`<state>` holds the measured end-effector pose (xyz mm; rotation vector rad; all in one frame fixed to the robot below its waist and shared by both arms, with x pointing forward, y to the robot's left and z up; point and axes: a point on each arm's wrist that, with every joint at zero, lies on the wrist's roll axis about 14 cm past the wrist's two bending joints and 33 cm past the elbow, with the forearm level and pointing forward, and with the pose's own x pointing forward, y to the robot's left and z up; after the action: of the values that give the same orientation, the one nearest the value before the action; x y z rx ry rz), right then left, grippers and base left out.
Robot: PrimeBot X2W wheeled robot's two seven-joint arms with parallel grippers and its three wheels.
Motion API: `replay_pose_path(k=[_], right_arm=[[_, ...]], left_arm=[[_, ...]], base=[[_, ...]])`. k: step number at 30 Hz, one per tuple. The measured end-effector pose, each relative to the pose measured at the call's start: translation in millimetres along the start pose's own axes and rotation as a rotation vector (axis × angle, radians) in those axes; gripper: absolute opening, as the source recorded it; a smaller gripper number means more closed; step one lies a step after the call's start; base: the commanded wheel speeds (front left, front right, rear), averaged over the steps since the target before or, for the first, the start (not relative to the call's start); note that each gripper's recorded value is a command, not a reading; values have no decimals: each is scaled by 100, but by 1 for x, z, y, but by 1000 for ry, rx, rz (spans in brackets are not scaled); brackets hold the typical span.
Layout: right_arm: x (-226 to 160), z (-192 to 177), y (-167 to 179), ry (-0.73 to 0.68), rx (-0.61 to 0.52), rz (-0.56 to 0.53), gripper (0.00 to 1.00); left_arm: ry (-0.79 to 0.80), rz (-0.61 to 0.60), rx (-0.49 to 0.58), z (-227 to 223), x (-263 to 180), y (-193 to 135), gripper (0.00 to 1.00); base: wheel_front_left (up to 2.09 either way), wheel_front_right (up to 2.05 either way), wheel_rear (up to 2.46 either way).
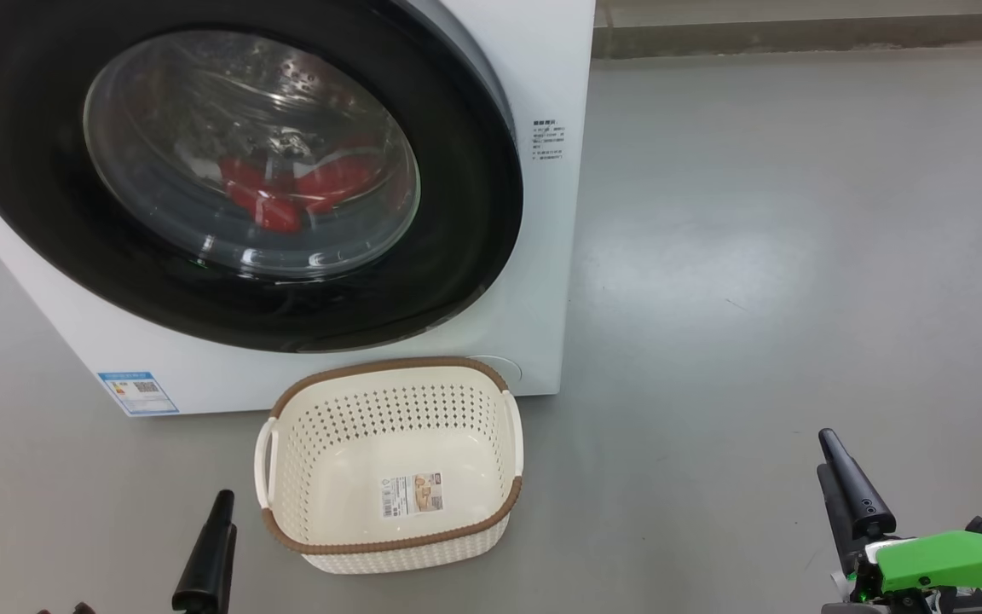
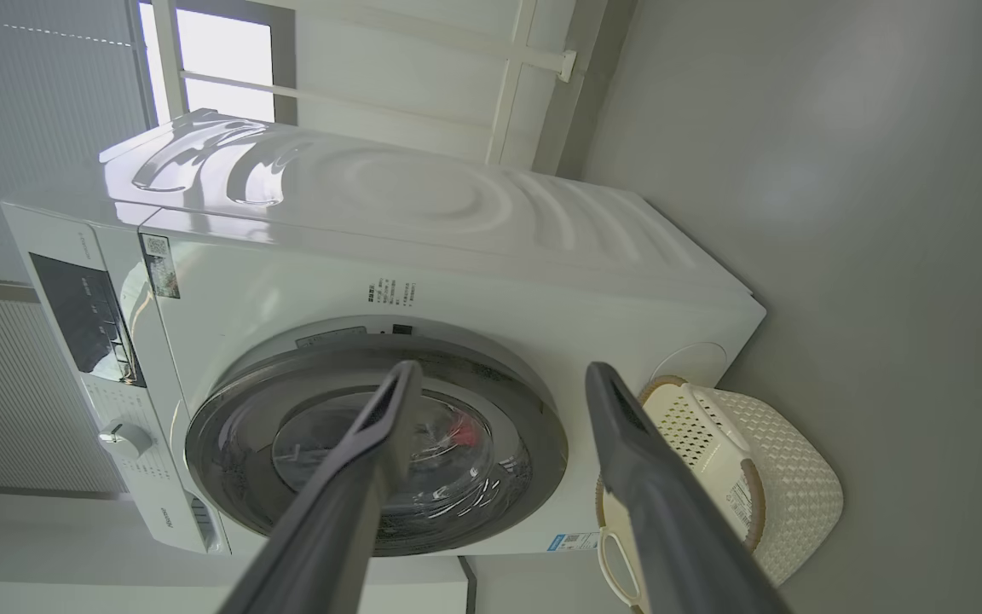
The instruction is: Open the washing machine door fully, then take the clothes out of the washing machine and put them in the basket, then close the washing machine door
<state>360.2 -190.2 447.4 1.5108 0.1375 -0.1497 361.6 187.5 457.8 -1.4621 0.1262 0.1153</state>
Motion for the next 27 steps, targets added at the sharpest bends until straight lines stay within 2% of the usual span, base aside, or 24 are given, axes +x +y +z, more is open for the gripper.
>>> replay_pose_path(k=[20, 27], right_arm=[[3, -9, 0, 25, -252, -1, 100], [4, -9, -1, 20, -296, -1, 100]], left_arm=[[-39, -29, 301, 6, 1, -13, 100], [-51, -18, 387, 8, -1, -12, 100]], base=[[0, 0, 0], [0, 0, 0]])
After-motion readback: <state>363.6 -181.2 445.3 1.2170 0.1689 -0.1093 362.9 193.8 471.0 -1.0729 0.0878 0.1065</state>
